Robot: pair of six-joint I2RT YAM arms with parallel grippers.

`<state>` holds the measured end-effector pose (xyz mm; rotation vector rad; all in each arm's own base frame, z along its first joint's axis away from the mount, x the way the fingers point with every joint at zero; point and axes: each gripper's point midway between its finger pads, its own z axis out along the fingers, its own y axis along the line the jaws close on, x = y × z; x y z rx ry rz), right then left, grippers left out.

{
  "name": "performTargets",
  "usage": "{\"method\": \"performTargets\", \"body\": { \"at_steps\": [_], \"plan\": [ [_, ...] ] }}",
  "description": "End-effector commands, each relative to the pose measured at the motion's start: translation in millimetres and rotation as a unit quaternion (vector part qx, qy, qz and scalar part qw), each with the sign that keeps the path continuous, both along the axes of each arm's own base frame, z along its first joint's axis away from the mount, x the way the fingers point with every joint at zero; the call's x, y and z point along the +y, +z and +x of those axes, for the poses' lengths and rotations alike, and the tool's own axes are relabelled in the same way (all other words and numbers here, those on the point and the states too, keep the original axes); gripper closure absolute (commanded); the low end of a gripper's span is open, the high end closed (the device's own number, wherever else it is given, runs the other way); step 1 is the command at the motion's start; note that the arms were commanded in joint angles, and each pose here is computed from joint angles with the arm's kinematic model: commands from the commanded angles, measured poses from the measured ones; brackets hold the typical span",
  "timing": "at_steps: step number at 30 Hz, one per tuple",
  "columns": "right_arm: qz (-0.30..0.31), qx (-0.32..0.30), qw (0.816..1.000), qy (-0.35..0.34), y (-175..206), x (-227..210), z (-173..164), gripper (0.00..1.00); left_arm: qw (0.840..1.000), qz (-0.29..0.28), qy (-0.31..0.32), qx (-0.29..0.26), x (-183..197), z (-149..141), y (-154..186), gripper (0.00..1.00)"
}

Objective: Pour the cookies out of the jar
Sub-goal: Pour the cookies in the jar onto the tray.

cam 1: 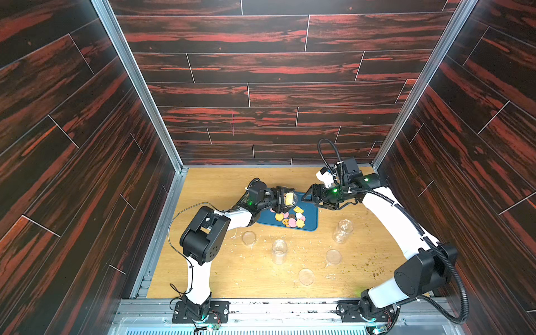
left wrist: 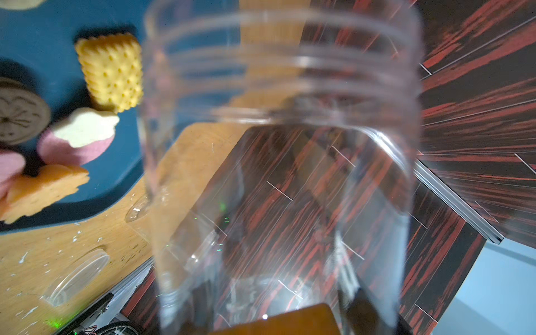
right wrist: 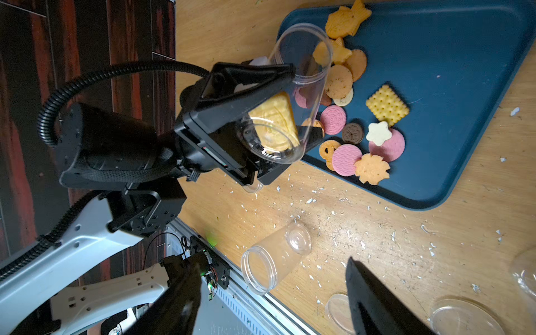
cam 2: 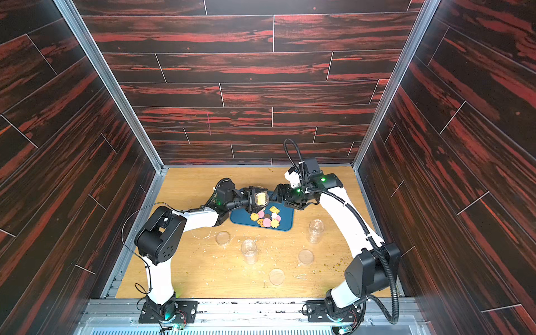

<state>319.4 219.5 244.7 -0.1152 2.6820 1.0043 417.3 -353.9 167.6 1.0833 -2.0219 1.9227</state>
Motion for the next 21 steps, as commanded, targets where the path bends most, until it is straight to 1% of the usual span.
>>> {"method": "performTargets", "body": {
  "at_steps": [1,3,5,6,7,8,9,10,11,12,14,15,17,18,19,21],
  "plan": [
    [0.009,-0.01,1.0,0.005,9.6,0.5,-7.4,0.18,0.999,-0.036,0.01,-0.027,-1.8,-1.2,36.9,0.4],
    [0.007,-0.013,1.0,0.003,9.9,-0.4,-7.0,0.18,0.999,-0.039,0.0,-0.031,-4.0,-3.1,36.8,0.39],
    [0.005,-0.01,1.0,0.005,8.2,-0.3,-7.4,0.18,0.998,-0.047,0.02,-0.019,-1.1,-4.3,34.3,0.4],
    [0.004,-0.01,1.0,0.005,8.3,-0.7,-7.2,0.18,0.998,-0.047,0.019,-0.023,-2.0,-6.4,37.0,0.39],
    [0.003,-0.01,1.0,0.004,8.0,-0.9,-7.1,0.18,0.999,-0.035,0.007,-0.019,-3.5,-9.9,32.1,0.38],
    [0.004,-0.012,1.0,0.004,7.8,-0.8,-6.4,0.18,1.0,-0.024,0.003,-0.009,-2.4,-11.8,19.2,0.39],
    [0.006,-0.012,1.0,0.004,7.1,-0.2,-5.7,0.18,1.0,-0.027,0.016,0.001,0.3,-11.3,11.1,0.39],
    [0.007,-0.009,1.0,0.006,6.7,1.0,-5.5,0.18,0.999,-0.044,0.03,0.004,-0.2,-12.0,12.5,0.4],
    [0.006,-0.008,1.0,0.006,7.6,1.1,-5.3,0.18,0.998,-0.053,0.021,0.0,-6.1,-14.9,18.4,0.4],
    [0.004,-0.009,1.0,0.005,8.0,0.2,-5.0,0.18,0.999,-0.047,0.01,-0.004,-9.6,-16.3,20.7,0.4],
    [0.002,-0.015,1.0,0.002,7.6,-0.8,-3.8,0.18,1.0,-0.019,-0.009,-0.003,-10.9,-18.8,11.1,0.4],
    [0.004,-0.013,1.0,0.004,6.6,0.0,-3.8,0.18,1.0,-0.018,-0.009,-0.003,-9.9,-17.0,10.2,0.4],
    [0.005,-0.005,1.0,0.006,6.6,1.0,-4.9,0.18,0.999,-0.037,-0.005,-0.015,-10.6,-15.1,26.4,0.4],
    [0.003,-0.008,1.0,0.005,7.2,0.1,-5.1,0.18,0.999,-0.032,-0.013,-0.017,-10.0,-19.3,28.4,0.4],
    [0.0,-0.013,1.0,0.002,7.8,-1.5,-5.3,0.18,1.0,-0.014,-0.016,-0.013,-5.4,-23.6,22.6,0.4],
    [-0.003,-0.015,1.0,0.001,6.0,-2.8,-4.5,0.18,1.0,0.023,0.003,0.0,7.0,-17.7,1.9,0.4]
  ]
}}
